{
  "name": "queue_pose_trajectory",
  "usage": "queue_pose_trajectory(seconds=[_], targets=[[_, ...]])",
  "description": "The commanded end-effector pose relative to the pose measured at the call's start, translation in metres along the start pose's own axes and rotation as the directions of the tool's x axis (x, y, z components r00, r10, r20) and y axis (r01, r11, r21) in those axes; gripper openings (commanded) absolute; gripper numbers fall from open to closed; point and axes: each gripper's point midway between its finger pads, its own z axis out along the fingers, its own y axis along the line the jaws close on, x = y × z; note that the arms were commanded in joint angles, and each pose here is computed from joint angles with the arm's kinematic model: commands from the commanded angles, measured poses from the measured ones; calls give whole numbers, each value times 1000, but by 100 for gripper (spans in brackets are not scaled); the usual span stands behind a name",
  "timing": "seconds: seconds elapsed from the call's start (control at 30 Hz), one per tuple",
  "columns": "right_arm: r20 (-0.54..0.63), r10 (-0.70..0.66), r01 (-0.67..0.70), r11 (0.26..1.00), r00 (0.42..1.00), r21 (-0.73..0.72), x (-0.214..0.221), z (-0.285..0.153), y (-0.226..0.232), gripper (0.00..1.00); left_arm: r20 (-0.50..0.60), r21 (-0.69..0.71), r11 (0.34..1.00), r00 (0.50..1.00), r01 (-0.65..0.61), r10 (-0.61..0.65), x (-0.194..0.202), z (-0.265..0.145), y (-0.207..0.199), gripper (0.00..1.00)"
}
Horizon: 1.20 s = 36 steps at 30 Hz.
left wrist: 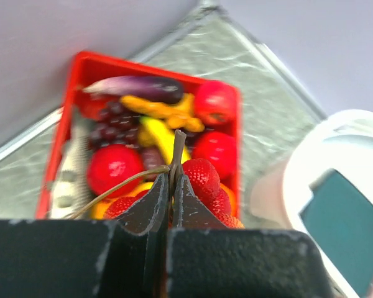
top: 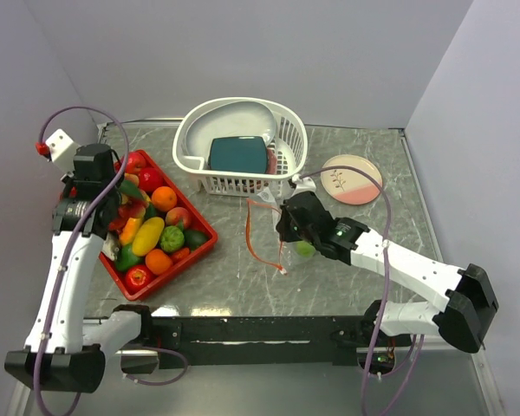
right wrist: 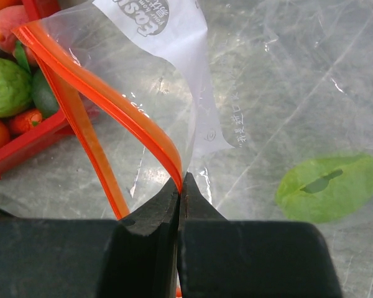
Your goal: Place the food in the zip-top bag and seal the zipper
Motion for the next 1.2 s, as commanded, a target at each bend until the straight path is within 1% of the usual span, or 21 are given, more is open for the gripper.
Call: queue_pose_trajectory(seconds=[0.0,0.1,0.17,0.2,0.23,0.3,0.37,0.4,0.53,0.57,0.6,0.67,0.7,0.77,0.8,0.87,0.9,0.93,1.0,1.13,1.17], targets=[[42,4,-3,999,999,-33,-25,-3,15,0,54,259,966,998,1,-15,-35,-35,-42,1],[37,14,-12,999,999,-46,-30,-4,19,0,-12,430,903,1000,16,-12,-24,-56,-68,1],[40,27,-25,998,999,-53,-34,-3,21,0,-61,547,836,998,50,-20,-11,-74,-91,1],[40,33,-31,998,999,-54,-36,-3,21,0,-81,579,812,996,71,-30,-7,-80,-98,1],[44,40,-37,998,998,-58,-40,-3,23,0,-97,632,771,995,80,-24,-2,-93,-112,1],[41,47,-44,997,998,-60,-43,-2,24,0,-138,682,724,990,102,-10,10,-106,-125,1],[43,58,-55,997,997,-60,-49,-1,24,0,-170,748,649,985,135,-9,16,-123,-144,1],[38,60,-58,996,997,-63,-50,0,25,0,-216,785,595,976,170,6,23,-135,-154,1],[37,89,-86,993,995,-85,-61,1,29,0,-300,866,431,953,253,43,42,-175,-190,1],[41,94,-90,992,995,-86,-64,1,28,0,-317,871,415,946,264,63,53,-178,-197,1],[41,98,-95,992,994,-85,-65,1,28,0,-322,883,375,945,281,50,50,-186,-206,1],[40,108,-104,990,993,-93,-69,1,29,0,-345,892,338,935,300,80,65,-198,-217,1],[40,111,-107,989,993,-97,-70,0,30,0,-352,899,304,934,317,67,63,-205,-223,1],[34,120,-116,987,992,-113,-72,-1,32,0,-372,899,281,924,336,84,76,-212,-230,1],[36,132,-127,985,991,-114,-75,-1,30,0,-379,901,256,923,351,69,74,-217,-234,1],[25,144,-140,981,989,-135,-75,-3,32,0,-405,895,245,910,374,90,91,-217,-238,1],[27,157,-152,979,987,-138,-78,-4,30,0,-423,892,210,903,400,74,89,-223,-242,1],[32,165,-158,976,986,-150,-81,-7,30,0,-436,886,220,895,409,93,102,-220,-242,1],[39,178,-170,974,983,-149,-83,-9,25,0,-449,880,217,888,422,95,110,-220,-244,1],[41,196,-186,967,980,-171,-85,-19,22,0,-456,873,249,882,419,118,132,-214,-247,1],[44,198,-188,967,979,-175,-86,-20,22,0,-459,868,281,878,409,139,142,-209,-247,1]])
